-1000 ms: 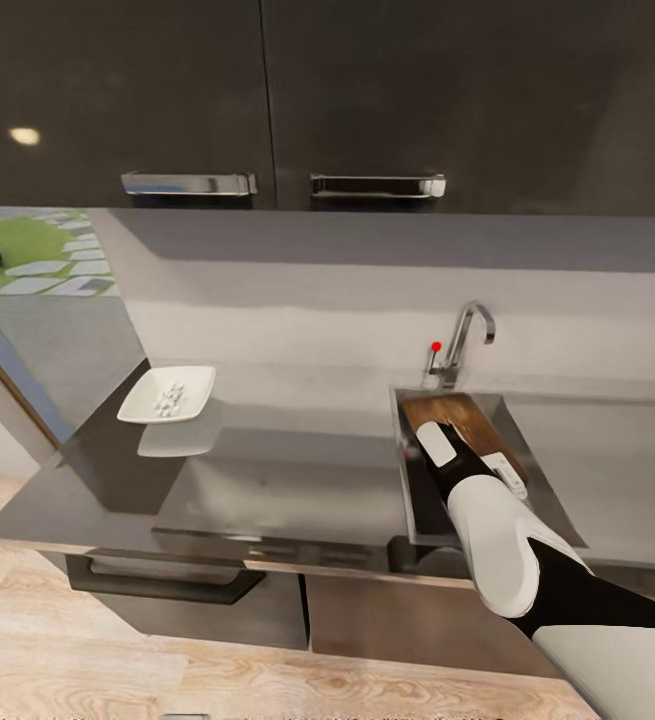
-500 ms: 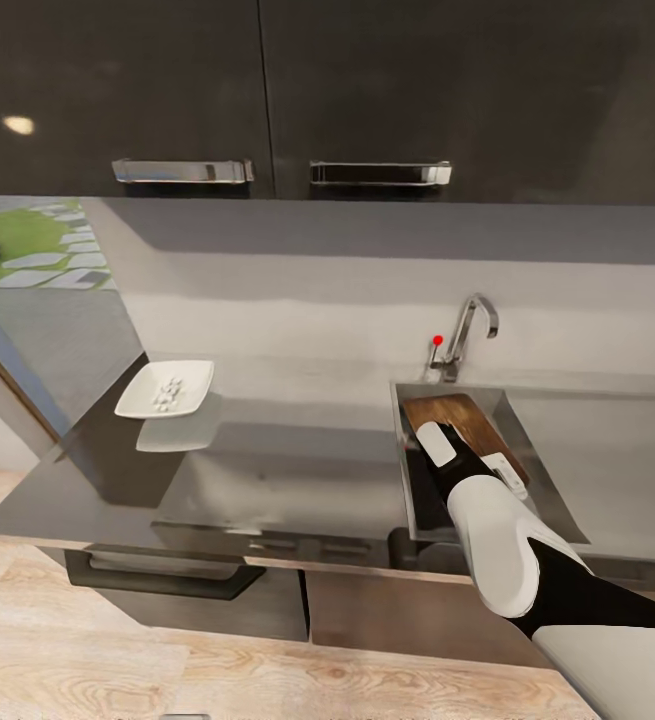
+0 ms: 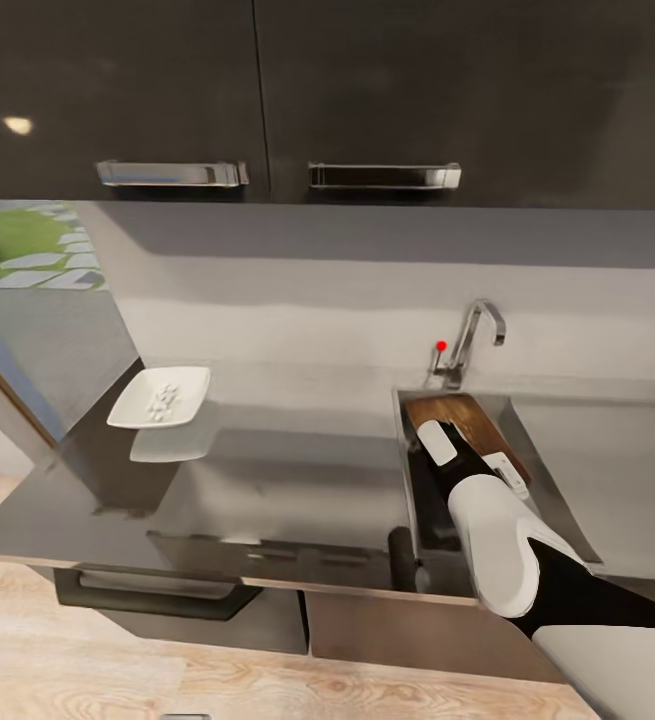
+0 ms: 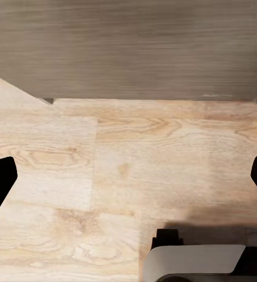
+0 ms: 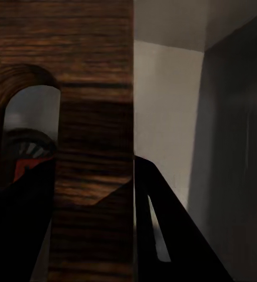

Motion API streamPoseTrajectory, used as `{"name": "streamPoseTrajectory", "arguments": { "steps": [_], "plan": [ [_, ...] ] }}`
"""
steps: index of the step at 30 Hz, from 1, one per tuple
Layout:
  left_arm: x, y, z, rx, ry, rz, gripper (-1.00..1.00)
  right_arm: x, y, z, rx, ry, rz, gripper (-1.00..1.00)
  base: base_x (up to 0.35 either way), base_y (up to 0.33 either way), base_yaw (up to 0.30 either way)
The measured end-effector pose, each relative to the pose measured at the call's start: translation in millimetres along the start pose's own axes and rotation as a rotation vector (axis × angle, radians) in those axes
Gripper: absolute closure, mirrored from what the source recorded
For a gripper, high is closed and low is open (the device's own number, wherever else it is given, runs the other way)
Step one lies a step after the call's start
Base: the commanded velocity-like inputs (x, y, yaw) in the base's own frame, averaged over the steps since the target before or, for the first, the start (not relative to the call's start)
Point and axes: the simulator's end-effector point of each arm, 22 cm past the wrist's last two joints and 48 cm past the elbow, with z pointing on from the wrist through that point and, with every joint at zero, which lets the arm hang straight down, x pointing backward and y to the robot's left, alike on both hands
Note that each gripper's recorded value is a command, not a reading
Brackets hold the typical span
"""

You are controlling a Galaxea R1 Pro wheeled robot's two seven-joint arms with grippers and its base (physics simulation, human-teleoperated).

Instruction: In the kitchen, take the Vidalia onion out of the sink, dice it on the chopping board with the paring knife, put the diced onion into the bowl on the countertop, then place both the paring knife and the chopping board into the sink.

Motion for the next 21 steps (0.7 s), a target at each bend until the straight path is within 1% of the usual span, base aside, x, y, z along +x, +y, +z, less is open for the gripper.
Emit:
{"name": "streamPoseTrajectory", "arguments": {
  "steps": [5, 21],
  "plan": [
    [0.0, 0.2, 0.2, 0.000, 0.000, 0.000, -1.00, 0.6, 0.1, 0.3, 0.001, 0.001, -0.001, 1.00, 0.076, 0.000, 0.000],
    [5.9, -0.5, 0.7, 0.001, 0.013, 0.002, -1.00, 6.2, -1.2, 6.6, 0.012, 0.003, -0.012, 1.00, 0.003, 0.000, 0.000]
  ]
}}
